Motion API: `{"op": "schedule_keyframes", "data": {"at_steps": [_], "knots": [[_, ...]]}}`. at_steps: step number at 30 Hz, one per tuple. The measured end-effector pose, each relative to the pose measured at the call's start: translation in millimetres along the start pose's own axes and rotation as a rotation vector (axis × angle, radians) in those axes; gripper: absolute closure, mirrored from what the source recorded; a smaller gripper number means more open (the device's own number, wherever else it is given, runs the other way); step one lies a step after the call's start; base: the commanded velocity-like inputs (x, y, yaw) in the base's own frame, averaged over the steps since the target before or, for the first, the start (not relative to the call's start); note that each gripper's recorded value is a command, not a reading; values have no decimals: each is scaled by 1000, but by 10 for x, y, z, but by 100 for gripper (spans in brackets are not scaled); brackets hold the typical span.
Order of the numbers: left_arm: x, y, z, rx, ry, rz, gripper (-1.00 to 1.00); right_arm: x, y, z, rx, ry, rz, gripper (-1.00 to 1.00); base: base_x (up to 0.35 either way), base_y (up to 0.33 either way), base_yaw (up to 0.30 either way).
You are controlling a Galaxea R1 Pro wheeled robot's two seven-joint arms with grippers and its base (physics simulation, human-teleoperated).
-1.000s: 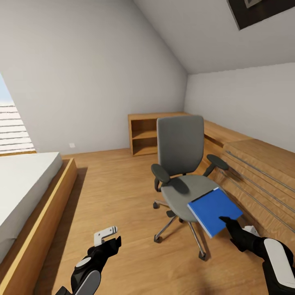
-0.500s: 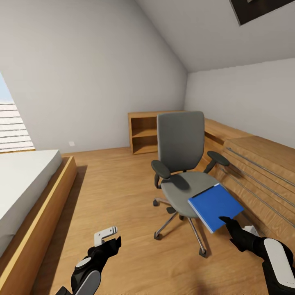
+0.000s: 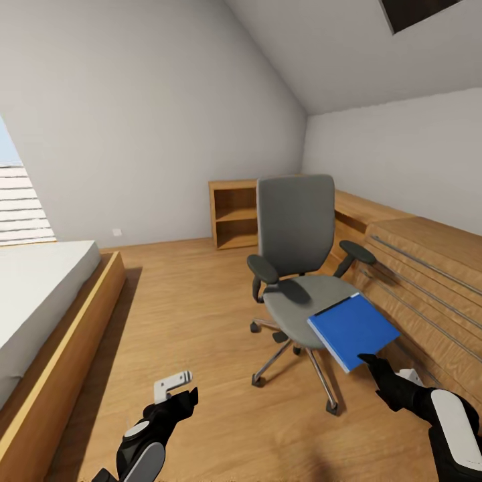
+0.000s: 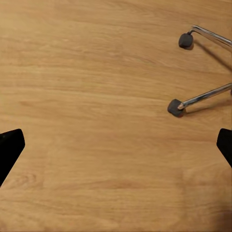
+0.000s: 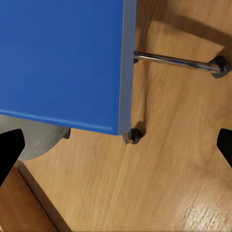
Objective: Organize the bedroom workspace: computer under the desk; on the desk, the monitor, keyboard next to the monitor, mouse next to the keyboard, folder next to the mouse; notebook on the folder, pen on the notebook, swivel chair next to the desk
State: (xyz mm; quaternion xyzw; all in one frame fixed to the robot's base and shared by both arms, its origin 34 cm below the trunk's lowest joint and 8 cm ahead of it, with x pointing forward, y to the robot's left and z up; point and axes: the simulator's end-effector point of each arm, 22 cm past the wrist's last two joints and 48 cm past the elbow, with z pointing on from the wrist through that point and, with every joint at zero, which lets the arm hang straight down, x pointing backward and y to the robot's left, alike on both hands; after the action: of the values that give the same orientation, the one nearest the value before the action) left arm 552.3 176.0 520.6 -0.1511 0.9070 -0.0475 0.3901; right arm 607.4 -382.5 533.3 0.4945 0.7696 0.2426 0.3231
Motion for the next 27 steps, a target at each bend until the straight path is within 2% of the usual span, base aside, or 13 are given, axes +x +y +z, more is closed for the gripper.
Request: {"op": "schedule_keyframes", "data": {"at_steps": [16,27], "knots": [[313,61,179,4,2,-5,-100,122,-386,195,31,-3,-21,-100,0,0,0],[533,97,298,8,4,-9,-100,209,-591,317,28,-3,-25,-100,0,0,0]]}}
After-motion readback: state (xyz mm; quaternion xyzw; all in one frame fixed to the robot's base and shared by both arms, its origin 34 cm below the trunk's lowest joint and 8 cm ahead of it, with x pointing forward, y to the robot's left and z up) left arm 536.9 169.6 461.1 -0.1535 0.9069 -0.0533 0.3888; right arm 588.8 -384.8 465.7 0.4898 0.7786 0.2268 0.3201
